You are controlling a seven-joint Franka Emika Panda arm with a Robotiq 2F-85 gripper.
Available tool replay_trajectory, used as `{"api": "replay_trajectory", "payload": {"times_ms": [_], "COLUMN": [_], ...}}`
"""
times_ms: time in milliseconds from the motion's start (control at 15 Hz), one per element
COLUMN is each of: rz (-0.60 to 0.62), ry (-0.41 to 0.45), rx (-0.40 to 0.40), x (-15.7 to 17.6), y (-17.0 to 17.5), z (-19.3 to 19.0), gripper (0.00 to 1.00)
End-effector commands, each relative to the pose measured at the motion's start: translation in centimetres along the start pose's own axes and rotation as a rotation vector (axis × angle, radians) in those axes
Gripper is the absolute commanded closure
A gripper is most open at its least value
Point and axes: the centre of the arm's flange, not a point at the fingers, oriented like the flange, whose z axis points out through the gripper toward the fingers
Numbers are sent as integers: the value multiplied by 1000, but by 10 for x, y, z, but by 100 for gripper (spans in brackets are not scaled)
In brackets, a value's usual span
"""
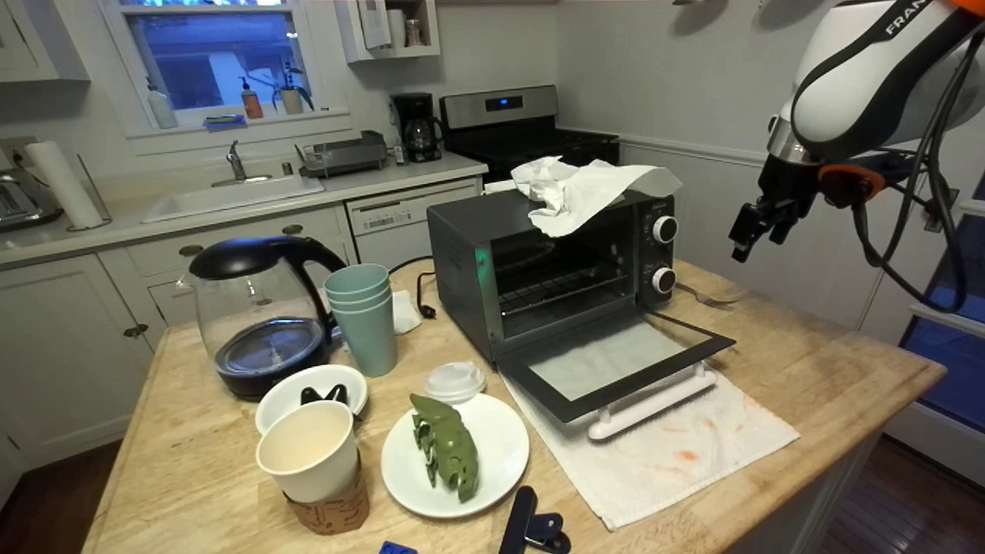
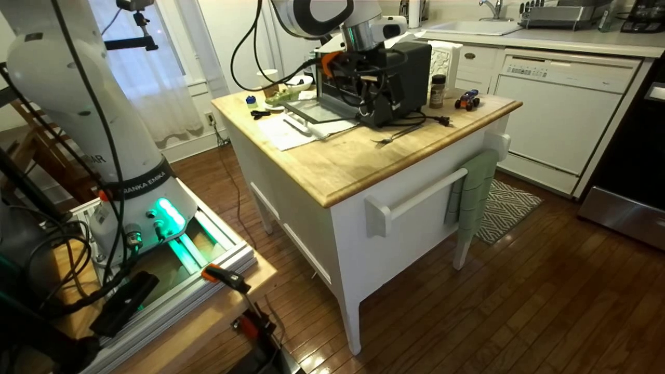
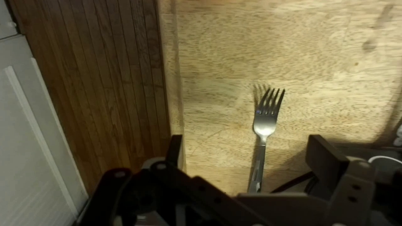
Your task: Put the silver fork on the white plate
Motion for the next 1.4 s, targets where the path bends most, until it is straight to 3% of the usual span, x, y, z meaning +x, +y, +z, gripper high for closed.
{"api": "replay_trajectory", "payload": {"times_ms": [0,867,933,1200,1333], "rz": [9,15,22,45,42], "ry": [54,89,101,142,154], "rx": [62,72,74,72,75], "x": [12,26,28,38,42], "y": [-6,-8,-7,-8,-10], "z": [17,85,88,98,101], "gripper": [0,1,19,41,45]}}
